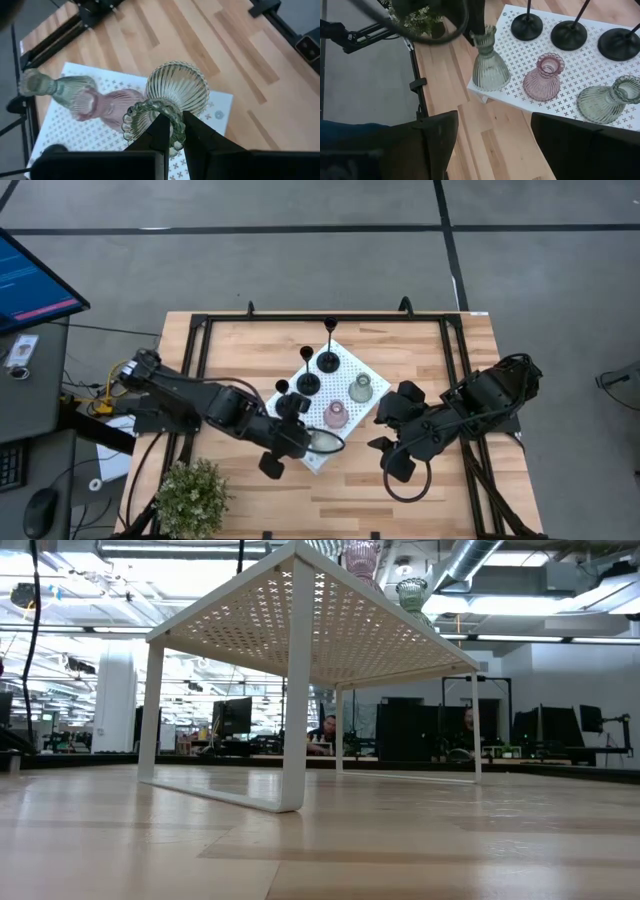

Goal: Pick & Place candle stick holders
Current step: Put the green glass candle holder on the shelf, then return to Home Position

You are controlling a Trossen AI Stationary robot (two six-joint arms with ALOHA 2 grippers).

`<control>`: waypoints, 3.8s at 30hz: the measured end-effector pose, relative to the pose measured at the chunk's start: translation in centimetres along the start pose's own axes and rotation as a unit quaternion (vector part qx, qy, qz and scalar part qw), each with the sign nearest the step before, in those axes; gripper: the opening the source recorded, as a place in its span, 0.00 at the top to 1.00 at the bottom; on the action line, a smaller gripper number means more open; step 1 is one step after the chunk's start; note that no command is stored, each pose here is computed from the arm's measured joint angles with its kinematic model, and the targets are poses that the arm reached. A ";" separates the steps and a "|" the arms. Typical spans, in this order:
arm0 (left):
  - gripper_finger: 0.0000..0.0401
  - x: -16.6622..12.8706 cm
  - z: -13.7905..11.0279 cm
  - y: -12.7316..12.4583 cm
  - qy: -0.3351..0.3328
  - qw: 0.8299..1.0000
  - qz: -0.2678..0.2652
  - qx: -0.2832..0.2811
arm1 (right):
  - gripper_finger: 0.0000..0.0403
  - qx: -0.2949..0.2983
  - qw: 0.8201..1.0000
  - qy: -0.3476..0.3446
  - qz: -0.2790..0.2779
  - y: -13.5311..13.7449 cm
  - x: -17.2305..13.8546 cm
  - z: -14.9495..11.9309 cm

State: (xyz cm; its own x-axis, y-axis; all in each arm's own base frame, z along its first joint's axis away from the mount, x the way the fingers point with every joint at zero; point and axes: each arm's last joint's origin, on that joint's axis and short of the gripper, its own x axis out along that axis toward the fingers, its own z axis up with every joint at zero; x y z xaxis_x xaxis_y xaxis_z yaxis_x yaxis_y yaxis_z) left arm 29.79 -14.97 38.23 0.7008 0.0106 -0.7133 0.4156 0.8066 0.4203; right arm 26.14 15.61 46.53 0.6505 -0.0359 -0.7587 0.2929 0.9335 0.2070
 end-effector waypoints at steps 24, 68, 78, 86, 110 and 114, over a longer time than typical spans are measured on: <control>0.93 1.5 -1.0 -0.6 0.071 0.997 -0.017 0.020 | 0.40 0.000 1.000 0.000 0.000 0.0 0.0 0.0; 0.87 2.0 -1.3 0.0 0.080 0.996 -0.028 0.009 | 0.40 -0.009 1.000 0.004 0.004 0.1 0.0 -0.1; 0.86 2.0 -1.3 0.0 0.080 0.996 -0.028 0.009 | 0.40 -0.008 1.000 0.010 0.010 0.1 0.0 -0.1; 0.79 2.1 -1.3 0.0 0.084 0.996 -0.017 0.011 | 0.40 -0.008 1.000 0.010 0.010 0.1 0.0 -0.1; 0.71 2.3 -0.7 0.4 0.053 0.999 -0.002 0.000 | 0.40 -0.007 1.000 0.008 0.012 0.1 0.0 -0.1; 0.71 2.3 -0.5 0.5 0.044 0.999 0.000 -0.004 | 0.40 -0.007 1.000 0.008 0.012 0.1 0.0 0.0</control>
State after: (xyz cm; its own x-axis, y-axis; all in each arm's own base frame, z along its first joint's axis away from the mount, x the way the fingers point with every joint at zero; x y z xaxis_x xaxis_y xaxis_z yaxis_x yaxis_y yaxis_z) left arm 31.29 -14.23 36.48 0.6461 0.0623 -0.7607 0.4114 0.8111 0.4158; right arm 26.13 15.74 46.54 0.6456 -0.0077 -0.7636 0.2671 0.9391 0.2163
